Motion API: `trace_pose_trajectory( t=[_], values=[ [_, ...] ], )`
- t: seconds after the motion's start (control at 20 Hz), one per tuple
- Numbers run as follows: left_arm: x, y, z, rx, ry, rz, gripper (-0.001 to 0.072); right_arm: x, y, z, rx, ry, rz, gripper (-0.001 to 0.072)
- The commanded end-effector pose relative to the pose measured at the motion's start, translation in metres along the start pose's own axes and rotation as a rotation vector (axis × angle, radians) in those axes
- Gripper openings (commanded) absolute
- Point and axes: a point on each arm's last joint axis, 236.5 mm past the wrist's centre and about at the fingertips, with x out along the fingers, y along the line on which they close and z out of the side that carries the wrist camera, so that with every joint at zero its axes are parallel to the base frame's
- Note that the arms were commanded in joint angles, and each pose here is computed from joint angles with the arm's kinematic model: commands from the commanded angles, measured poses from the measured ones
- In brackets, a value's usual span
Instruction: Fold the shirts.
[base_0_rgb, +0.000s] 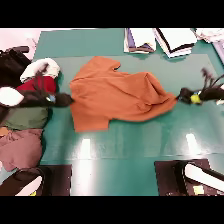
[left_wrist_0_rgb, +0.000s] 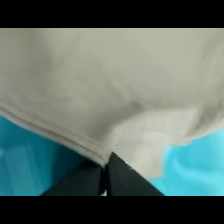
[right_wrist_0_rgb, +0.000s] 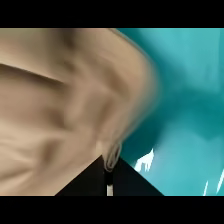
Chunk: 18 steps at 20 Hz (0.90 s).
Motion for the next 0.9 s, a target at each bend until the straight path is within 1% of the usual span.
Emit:
trace_pose_trajectory(
  t=[0.0,0.1,0.2,0.3,0.4,0.45,0.55,0.65,0.75,0.85],
  values=[
    [-0.101,-0.044,0.085,0.153,-0.295,0.027,0.0023,-0.102,0.082,0.058,-0.228,-0.286,0.047,0.0016],
    [-0.199,-0.093,0.131,0.261,-0.542,0.002,0.0023,-0.195,0.134,0.082,-0.356,-0.526,0.063,0.0016],
    [-0.300,-0.143,0.152,0.346,-0.772,-0.047,0.0022,-0.285,0.180,0.080,-0.467,-0.733,0.075,0.0016],
    [-0.388,-0.183,0.152,0.417,-0.959,-0.092,0.0023,-0.359,0.216,0.064,-0.557,-0.903,0.075,0.0016],
    [-0.455,-0.209,0.141,0.470,-1.105,-0.123,0.0022,-0.416,0.230,0.045,-0.618,-1.035,0.015,0.0016],
    [-0.481,-0.217,0.135,0.490,-1.165,-0.125,0.0022,-0.439,0.230,0.037,-0.620,-1.082,-0.030,0.0016],
    [-0.505,-0.217,0.131,0.506,-1.227,-0.089,0.0022,-0.469,0.223,0.028,-0.594,-1.133,-0.115,0.0015],
    [-0.494,-0.198,0.138,0.489,-1.196,-0.002,0.0022,-0.478,0.220,0.024,-0.590,-1.117,-0.152,0.0015],
    [-0.446,-0.160,0.152,0.430,-1.044,0.120,0.0023,-0.463,0.214,0.031,-0.585,-1.040,-0.167,0.0014],
    [-0.369,-0.113,0.160,0.371,-0.809,0.229,0.0023,-0.425,0.199,0.051,-0.531,-0.916,-0.156,0.0015]
  ],
)
